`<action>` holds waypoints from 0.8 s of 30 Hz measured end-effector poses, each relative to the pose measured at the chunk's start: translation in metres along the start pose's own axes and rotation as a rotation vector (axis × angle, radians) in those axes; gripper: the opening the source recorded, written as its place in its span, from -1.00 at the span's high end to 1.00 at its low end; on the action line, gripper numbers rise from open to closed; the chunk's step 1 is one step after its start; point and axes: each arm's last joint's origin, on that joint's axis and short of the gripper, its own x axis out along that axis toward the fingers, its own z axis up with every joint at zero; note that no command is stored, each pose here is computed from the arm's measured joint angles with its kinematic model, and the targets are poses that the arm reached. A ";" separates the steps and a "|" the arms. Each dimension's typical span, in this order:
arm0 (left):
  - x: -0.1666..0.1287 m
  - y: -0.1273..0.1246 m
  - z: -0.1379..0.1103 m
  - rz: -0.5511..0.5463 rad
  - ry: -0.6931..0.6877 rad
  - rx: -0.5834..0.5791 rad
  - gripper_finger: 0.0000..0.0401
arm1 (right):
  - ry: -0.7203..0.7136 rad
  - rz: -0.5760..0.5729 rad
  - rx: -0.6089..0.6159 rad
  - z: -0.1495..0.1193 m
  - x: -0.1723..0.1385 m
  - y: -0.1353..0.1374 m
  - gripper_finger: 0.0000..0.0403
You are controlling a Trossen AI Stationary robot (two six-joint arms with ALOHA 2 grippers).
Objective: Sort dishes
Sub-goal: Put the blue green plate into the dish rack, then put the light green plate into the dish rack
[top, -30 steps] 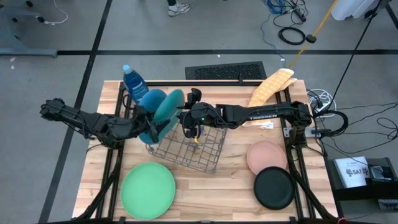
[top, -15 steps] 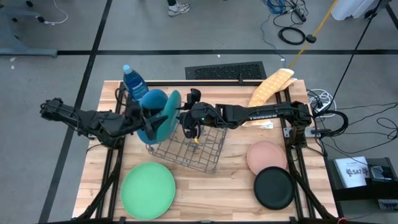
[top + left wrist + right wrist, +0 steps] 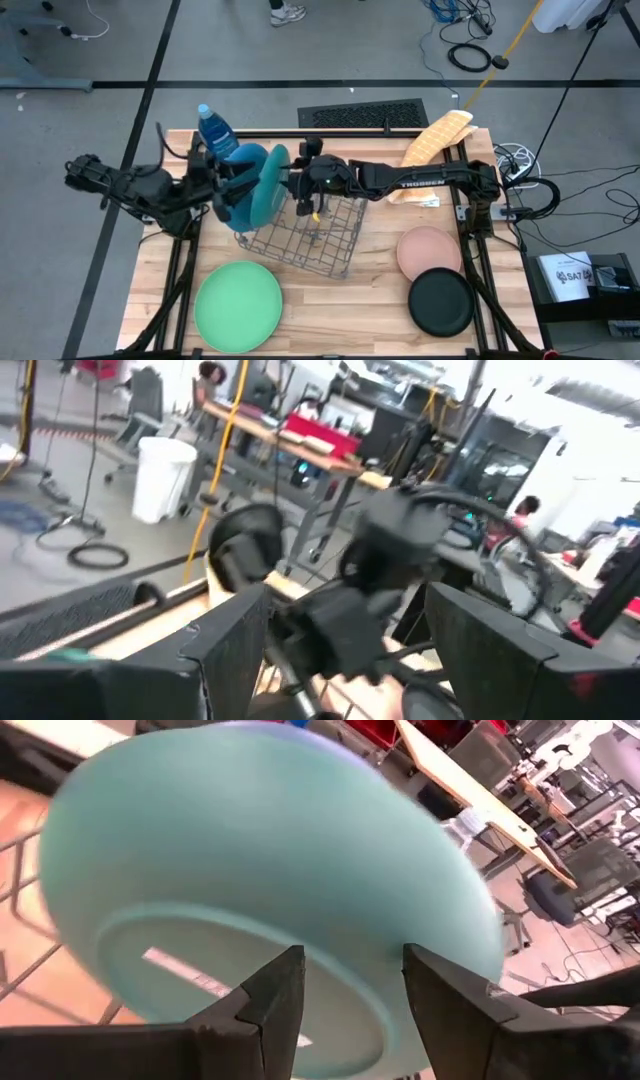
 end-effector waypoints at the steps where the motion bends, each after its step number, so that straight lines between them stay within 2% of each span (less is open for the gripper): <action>1: -0.001 -0.001 0.003 -0.009 -0.011 0.006 -0.33 | -0.007 -0.001 0.005 -0.001 0.001 -0.002 0.17; 4: -0.003 -0.005 0.009 -0.033 -0.036 0.015 -0.33 | -0.029 -0.025 0.002 -0.005 0.010 -0.007 0.17; 7: -0.004 -0.006 0.011 -0.042 -0.041 0.024 -0.33 | -0.061 0.013 -0.018 -0.014 0.025 -0.004 0.17; 16: -0.007 -0.010 0.007 -0.074 -0.013 0.034 -0.33 | -0.036 0.016 -0.032 -0.038 0.056 0.011 0.17; 20: -0.010 -0.013 0.003 -0.097 0.020 0.054 -0.33 | -0.043 0.035 -0.043 -0.028 0.048 0.022 0.17; 24: -0.015 -0.017 -0.001 -0.130 0.051 0.076 -0.33 | -0.088 0.094 -0.103 -0.003 0.023 0.037 0.17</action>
